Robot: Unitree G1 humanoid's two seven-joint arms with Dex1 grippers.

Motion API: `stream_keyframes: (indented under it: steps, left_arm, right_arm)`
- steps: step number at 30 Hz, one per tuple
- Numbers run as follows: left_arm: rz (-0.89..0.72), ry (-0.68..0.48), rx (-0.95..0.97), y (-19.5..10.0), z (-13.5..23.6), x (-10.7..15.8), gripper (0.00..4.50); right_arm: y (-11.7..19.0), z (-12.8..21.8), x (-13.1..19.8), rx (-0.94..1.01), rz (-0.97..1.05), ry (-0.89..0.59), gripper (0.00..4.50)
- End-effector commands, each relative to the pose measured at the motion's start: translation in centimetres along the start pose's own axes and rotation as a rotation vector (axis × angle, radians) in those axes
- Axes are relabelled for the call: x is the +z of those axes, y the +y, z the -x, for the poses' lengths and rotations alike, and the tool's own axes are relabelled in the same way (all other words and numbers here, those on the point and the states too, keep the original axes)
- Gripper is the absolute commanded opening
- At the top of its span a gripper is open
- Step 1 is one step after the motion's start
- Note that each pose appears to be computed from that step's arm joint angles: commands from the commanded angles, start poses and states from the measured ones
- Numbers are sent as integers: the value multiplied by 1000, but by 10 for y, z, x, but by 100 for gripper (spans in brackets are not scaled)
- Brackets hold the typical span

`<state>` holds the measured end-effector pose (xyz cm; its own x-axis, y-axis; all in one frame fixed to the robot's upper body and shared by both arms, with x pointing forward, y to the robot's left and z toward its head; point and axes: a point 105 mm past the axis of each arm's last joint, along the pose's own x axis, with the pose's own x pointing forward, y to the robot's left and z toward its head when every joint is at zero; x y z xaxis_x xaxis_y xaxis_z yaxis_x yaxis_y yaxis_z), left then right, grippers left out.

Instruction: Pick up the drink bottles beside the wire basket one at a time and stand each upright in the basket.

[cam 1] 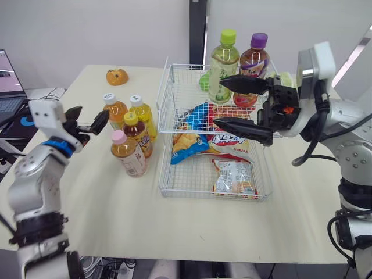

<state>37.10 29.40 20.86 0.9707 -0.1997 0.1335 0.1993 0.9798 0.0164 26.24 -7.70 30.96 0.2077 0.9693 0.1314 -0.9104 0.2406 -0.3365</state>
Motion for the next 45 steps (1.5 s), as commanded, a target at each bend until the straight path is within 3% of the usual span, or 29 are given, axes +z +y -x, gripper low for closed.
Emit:
stream_keyframes:
  steps: [1,7,16,19,27,32,34,39,45]
  left_arm:
    - [-59,-24,-20,0,-20,8,448]
    - [-82,-58,9,4,-43,16,448]
    - [-85,-93,6,8,-45,19,448]
    - [-83,-96,-11,5,-45,18,392]
    - [-76,-58,-4,9,-41,8,148]
    - [-81,-58,4,14,-40,10,137]
    - [-81,-89,-23,15,-37,22,137]
    - [-120,-163,-193,20,-25,87,137]
    - [-133,-132,-441,8,-8,147,137]
  right_arm:
    - [4,8,16,-37,54,-16,450]
    - [5,14,20,-73,64,3,450]
    - [8,17,22,-92,62,14,450]
    - [9,17,22,-91,61,15,450]
    - [10,16,23,-82,62,13,450]
    - [9,15,23,-80,61,11,450]
    - [9,15,22,-81,62,11,450]
    - [8,14,21,-86,64,8,450]
    - [4,13,26,-101,80,-38,450]
